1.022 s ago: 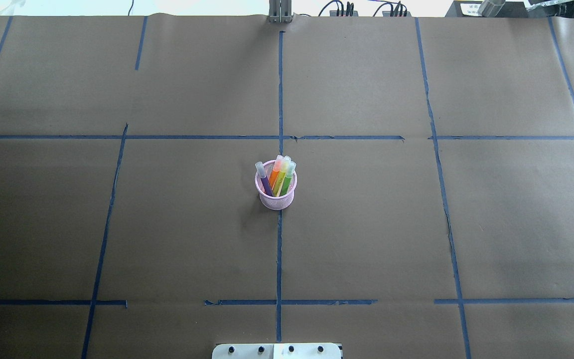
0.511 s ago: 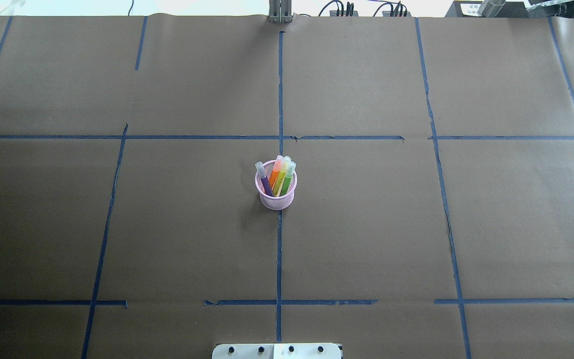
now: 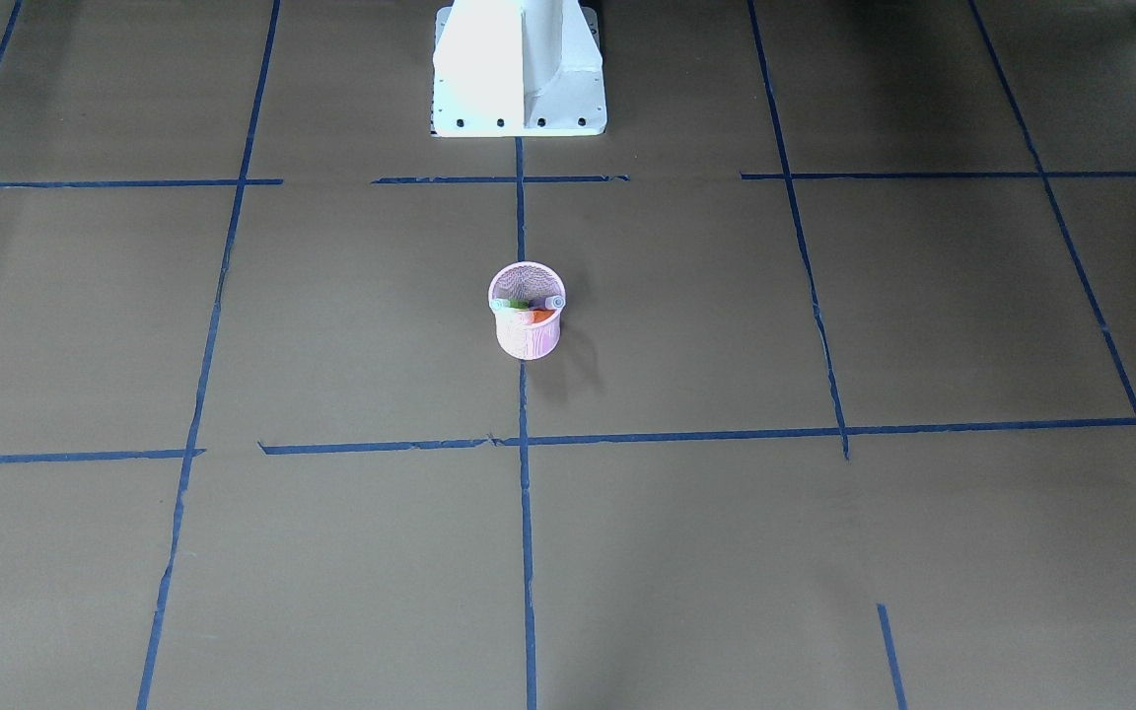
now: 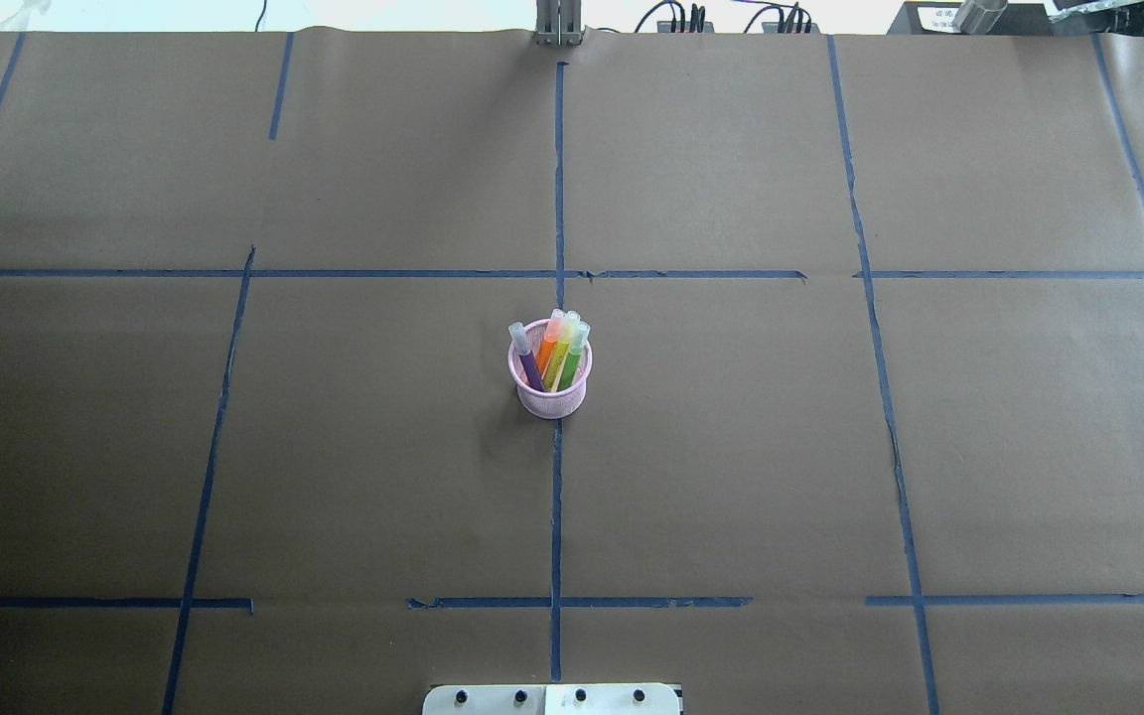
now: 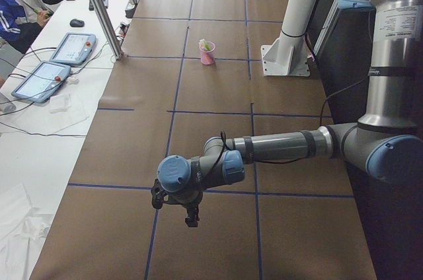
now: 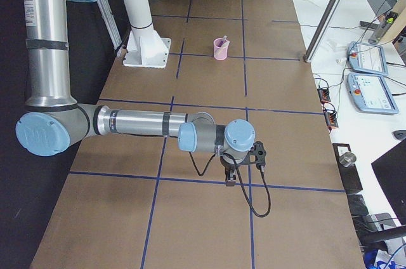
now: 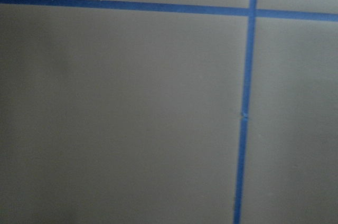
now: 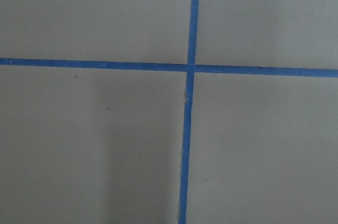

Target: Collect pens into pen holder

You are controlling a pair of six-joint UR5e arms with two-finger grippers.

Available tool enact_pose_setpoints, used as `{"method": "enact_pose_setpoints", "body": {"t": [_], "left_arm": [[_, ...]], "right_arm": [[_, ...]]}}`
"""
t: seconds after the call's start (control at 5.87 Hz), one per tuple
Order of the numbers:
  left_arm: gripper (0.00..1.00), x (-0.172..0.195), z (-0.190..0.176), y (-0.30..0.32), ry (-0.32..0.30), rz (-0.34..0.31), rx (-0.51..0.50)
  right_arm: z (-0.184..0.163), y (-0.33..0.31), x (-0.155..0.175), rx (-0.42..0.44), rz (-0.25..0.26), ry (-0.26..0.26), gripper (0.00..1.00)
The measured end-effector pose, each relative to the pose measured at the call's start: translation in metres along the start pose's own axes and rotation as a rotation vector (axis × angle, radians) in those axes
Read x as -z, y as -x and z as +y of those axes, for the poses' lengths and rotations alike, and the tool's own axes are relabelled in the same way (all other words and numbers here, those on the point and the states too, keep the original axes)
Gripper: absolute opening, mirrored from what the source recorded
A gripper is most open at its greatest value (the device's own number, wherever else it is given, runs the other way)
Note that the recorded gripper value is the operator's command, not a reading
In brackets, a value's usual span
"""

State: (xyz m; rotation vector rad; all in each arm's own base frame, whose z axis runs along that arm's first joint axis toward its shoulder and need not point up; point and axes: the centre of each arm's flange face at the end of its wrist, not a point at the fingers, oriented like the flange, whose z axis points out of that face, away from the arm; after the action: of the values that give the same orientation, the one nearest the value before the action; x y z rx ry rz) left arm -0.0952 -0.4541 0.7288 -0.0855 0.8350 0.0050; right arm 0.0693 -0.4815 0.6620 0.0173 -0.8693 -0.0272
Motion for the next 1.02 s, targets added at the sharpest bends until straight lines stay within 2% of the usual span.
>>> {"method": "enact_pose_setpoints", "body": {"t": [0.34,1.02], "left_arm": [[1.00,0.004,-0.005,-0.004,-0.026,-0.005,0.008],[1.00,0.025,-0.010,-0.024,-0.064,-0.025,-0.025]], "right_arm": [[0.010,-0.020,0.023,-0.048,-0.008,-0.046,1.00],[0.021,-0.031,0.021,-0.076,-0.008,-0.042,1.00]]}}
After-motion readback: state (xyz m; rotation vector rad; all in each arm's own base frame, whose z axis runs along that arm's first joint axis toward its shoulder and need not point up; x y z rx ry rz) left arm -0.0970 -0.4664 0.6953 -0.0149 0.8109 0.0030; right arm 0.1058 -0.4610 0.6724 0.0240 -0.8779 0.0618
